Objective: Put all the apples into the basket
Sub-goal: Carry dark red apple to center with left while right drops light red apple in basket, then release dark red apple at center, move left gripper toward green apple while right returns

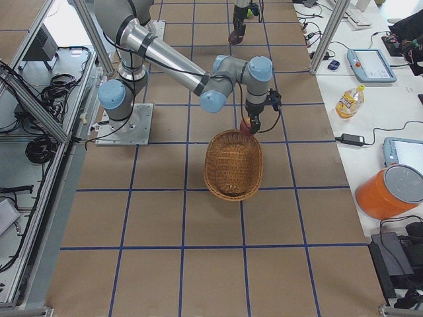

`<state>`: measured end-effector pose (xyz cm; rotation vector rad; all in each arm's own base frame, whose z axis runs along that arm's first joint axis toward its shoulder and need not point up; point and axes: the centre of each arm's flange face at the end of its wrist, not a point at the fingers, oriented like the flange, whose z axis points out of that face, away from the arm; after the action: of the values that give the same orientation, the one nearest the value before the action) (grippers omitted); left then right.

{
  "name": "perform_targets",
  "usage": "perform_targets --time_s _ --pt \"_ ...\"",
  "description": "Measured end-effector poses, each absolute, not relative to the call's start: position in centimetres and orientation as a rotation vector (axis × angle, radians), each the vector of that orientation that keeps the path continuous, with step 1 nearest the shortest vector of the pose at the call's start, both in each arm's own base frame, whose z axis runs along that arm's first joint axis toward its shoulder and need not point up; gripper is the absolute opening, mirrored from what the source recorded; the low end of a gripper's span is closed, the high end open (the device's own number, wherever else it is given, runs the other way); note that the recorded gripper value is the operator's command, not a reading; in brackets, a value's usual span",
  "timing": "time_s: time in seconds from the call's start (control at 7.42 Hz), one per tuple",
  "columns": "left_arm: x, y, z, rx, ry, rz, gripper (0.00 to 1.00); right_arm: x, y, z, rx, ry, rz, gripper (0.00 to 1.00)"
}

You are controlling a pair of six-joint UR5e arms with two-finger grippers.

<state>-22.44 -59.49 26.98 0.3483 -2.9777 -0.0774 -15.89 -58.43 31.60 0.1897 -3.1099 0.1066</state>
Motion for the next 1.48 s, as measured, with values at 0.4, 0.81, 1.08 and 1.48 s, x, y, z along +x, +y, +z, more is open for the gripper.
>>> perform_targets --time_s 0.4,0.81,1.08,1.48 --pt "-30.9 -59.9 23.5 0.346 -2.939 -0.055 0.43 -27.9 -55.7 29.1 0.265 -3.071 0.165 0.59" --pt "-34.1 -59.3 20.7 0.321 -2.944 -0.057 1.0 -32.1 -54.4 26.3 0.273 -3.115 0.19 1.0" --pt "-31.6 -60.5 22.2 0.318 -2.94 -0.033 1.0 -31.7 -54.1 27.2 0.274 -3.124 0.185 1.0" --pt "-17.8 -64.4 30.9 0.232 -2.969 -0.129 1.0 -24.5 -54.6 32.5 0.239 -3.16 0.14 1.0"
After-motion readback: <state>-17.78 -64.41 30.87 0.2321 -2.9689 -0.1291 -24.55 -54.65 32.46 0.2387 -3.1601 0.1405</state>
